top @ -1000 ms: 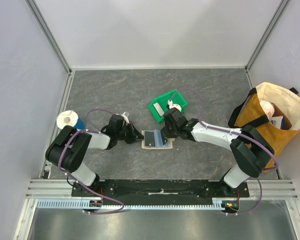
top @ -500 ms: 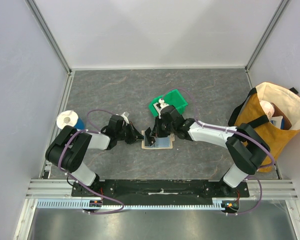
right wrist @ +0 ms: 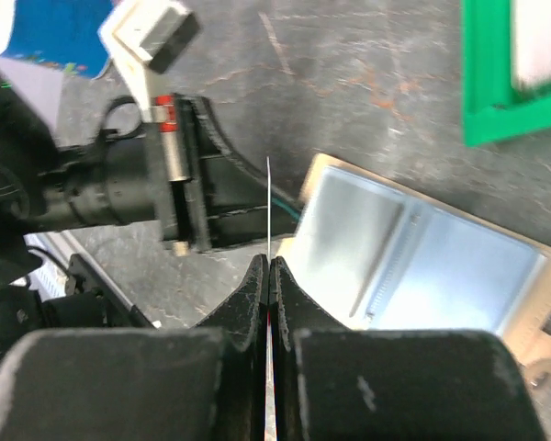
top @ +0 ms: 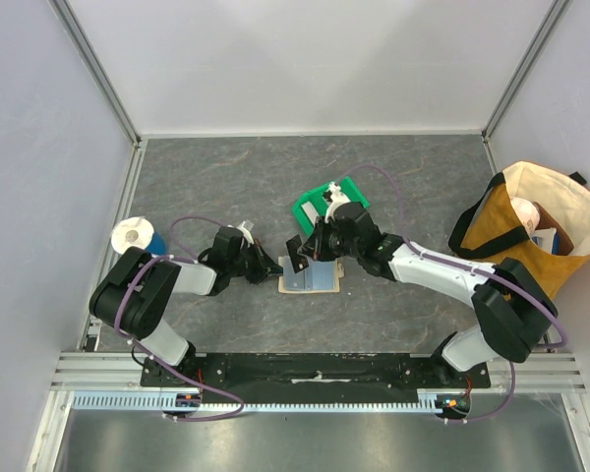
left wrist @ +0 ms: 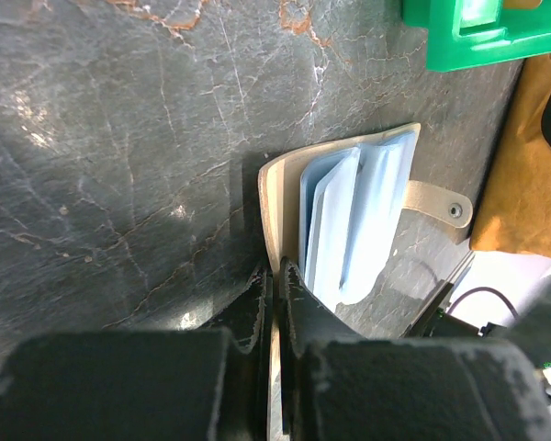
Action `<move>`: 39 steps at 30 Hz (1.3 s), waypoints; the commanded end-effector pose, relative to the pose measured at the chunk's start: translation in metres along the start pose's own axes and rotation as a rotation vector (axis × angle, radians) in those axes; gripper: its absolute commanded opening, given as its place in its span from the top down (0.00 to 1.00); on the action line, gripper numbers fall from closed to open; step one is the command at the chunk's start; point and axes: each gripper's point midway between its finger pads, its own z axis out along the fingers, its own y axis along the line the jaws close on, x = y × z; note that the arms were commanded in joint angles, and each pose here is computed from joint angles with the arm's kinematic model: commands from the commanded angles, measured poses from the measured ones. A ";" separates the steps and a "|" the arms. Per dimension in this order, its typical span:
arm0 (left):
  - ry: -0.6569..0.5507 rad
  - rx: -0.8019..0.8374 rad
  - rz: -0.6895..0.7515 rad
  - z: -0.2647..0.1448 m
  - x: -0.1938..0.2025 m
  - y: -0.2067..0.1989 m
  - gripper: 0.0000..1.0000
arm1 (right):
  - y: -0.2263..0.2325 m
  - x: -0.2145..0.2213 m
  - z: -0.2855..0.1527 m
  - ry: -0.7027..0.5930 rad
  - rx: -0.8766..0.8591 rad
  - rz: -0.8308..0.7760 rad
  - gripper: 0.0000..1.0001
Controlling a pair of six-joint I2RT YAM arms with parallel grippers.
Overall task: Put the credit cards into the card holder
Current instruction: Turn over the card slot in the card holder, then insert the credit card into the card holder.
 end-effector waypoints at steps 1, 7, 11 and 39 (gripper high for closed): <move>0.057 -0.132 -0.053 -0.002 0.023 0.038 0.98 | -0.036 0.019 0.004 0.027 0.092 0.084 1.00; 0.059 -0.137 -0.063 -0.003 0.027 0.043 0.98 | -0.057 0.033 0.012 0.026 0.095 0.157 1.00; 0.060 -0.136 -0.082 -0.001 0.030 0.046 0.98 | -0.068 0.041 0.015 0.003 0.082 0.208 1.00; 0.035 -0.168 -0.113 -0.003 0.032 0.056 0.98 | -0.088 0.088 0.016 0.076 0.031 0.392 1.00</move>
